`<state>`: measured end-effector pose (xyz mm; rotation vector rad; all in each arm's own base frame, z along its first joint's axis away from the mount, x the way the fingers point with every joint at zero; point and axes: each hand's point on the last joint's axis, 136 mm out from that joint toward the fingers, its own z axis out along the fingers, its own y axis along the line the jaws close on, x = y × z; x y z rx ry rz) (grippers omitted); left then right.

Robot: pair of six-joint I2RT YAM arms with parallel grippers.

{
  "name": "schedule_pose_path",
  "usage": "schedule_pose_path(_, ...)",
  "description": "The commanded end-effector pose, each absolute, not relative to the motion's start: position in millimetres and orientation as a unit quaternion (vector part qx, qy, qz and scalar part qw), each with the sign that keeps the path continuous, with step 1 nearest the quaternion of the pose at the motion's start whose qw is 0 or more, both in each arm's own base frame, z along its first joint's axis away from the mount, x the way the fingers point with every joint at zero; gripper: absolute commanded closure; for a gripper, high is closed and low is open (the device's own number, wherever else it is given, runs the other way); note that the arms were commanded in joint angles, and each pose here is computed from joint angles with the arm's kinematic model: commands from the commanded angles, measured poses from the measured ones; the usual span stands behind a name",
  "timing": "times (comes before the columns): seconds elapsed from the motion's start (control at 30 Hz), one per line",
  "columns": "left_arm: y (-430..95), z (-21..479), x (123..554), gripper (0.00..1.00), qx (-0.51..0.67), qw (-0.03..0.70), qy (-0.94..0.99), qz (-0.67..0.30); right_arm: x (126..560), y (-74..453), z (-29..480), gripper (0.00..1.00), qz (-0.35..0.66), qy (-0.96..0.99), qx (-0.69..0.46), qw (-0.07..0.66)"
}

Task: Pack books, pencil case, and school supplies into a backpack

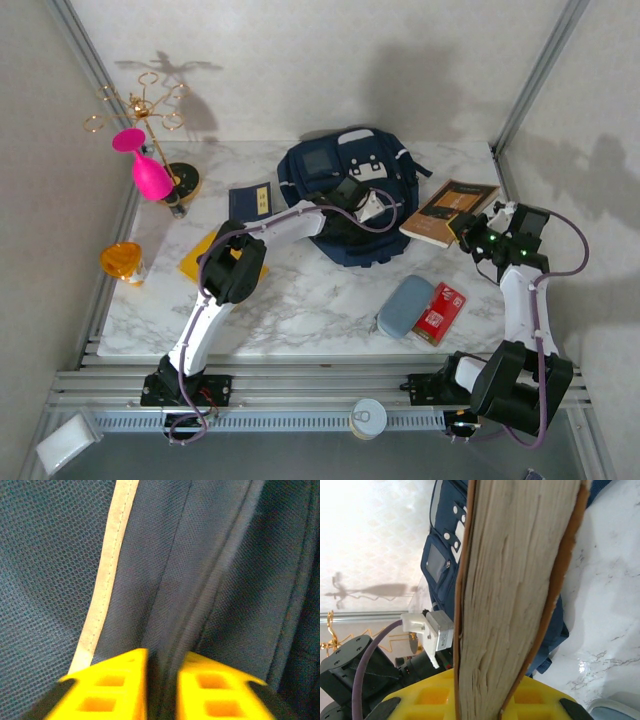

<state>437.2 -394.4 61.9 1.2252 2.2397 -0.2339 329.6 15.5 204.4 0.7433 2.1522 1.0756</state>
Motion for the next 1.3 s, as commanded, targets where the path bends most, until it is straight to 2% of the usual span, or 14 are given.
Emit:
schedule_pose_path(0.0,-382.1,83.6,446.7,0.95,0.453,0.292,0.84,-0.064,328.8,16.9,225.7,1.0,0.411,0.809,0.251,0.337)
schedule_pose_path(0.07,-381.5,102.9,448.6,1.0,0.448,0.307,0.837,-0.065,325.9,16.2,225.8,1.0,0.403,0.814,0.253,0.333)
schedule_pose_path(0.27,-372.5,182.4,455.9,1.0,0.403,0.382,0.829,-0.059,311.7,8.6,227.8,1.0,0.357,0.833,0.265,0.33)
schedule_pose_path(0.53,-360.5,283.0,462.9,1.0,0.352,0.477,0.803,-0.057,294.5,47.0,221.6,1.0,0.401,0.845,0.216,0.279)
schedule_pose_path(0.73,-357.9,295.2,457.9,1.0,0.358,0.484,0.796,-0.055,290.0,95.4,223.0,1.0,0.439,0.852,0.143,0.247)
schedule_pose_path(0.87,-352.5,312.7,459.4,1.0,0.333,0.507,0.793,-0.055,280.9,89.0,205.5,1.0,0.401,0.872,0.153,0.236)
schedule_pose_path(1.07,-347.7,338.4,454.2,1.0,0.319,0.535,0.779,-0.074,259.9,92.6,239.3,1.0,0.397,0.872,0.113,0.261)
schedule_pose_path(1.27,-351.6,352.7,443.1,1.0,0.323,0.546,0.764,-0.118,263.1,137.1,233.6,1.0,0.485,0.841,0.062,0.231)
